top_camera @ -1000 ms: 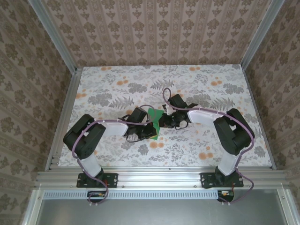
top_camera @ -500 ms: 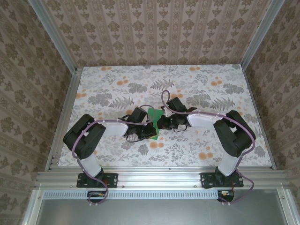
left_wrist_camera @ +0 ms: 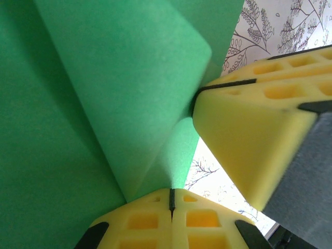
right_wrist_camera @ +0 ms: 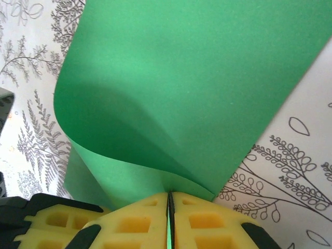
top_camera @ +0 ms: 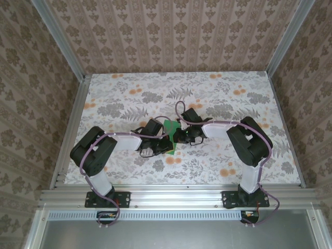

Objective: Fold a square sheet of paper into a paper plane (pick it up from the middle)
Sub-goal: Fold the triangle a second time at the center of the table.

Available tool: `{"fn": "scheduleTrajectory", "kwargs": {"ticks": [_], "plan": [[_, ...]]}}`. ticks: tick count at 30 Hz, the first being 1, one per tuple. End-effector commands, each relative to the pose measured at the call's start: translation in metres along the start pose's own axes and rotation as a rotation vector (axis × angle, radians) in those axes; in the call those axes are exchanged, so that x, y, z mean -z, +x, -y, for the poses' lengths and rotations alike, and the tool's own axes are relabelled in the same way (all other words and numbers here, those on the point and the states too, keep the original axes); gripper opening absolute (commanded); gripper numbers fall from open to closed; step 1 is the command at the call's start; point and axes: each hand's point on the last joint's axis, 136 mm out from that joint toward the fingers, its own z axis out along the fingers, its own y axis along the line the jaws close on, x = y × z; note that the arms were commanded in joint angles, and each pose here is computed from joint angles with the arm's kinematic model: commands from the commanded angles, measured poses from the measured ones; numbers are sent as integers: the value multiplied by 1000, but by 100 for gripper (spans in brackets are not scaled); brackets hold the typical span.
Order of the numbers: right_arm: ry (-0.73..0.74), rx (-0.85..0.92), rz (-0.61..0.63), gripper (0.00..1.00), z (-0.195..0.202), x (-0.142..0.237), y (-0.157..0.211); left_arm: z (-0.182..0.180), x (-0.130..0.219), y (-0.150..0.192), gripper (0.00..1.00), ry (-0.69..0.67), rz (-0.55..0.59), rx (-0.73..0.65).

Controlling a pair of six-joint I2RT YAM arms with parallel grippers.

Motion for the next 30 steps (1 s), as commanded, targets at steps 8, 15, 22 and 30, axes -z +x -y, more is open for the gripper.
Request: {"fn": "scheduleTrajectory", "kwargs": {"ticks": [8,15,22,30], "plan": [[49,-24,-37,12,13,-9,2,-27,-3,13,0,-102,-37,65],[143,-41,-105,10,33,-8,20,-3,9,-5,0,-14,26,67],[203,-33,-146,9,46,-8,30,1,17,-30,1,-3,90,90],[217,-17,-165,9,49,-11,32,-13,13,-39,2,-66,94,124]]}}
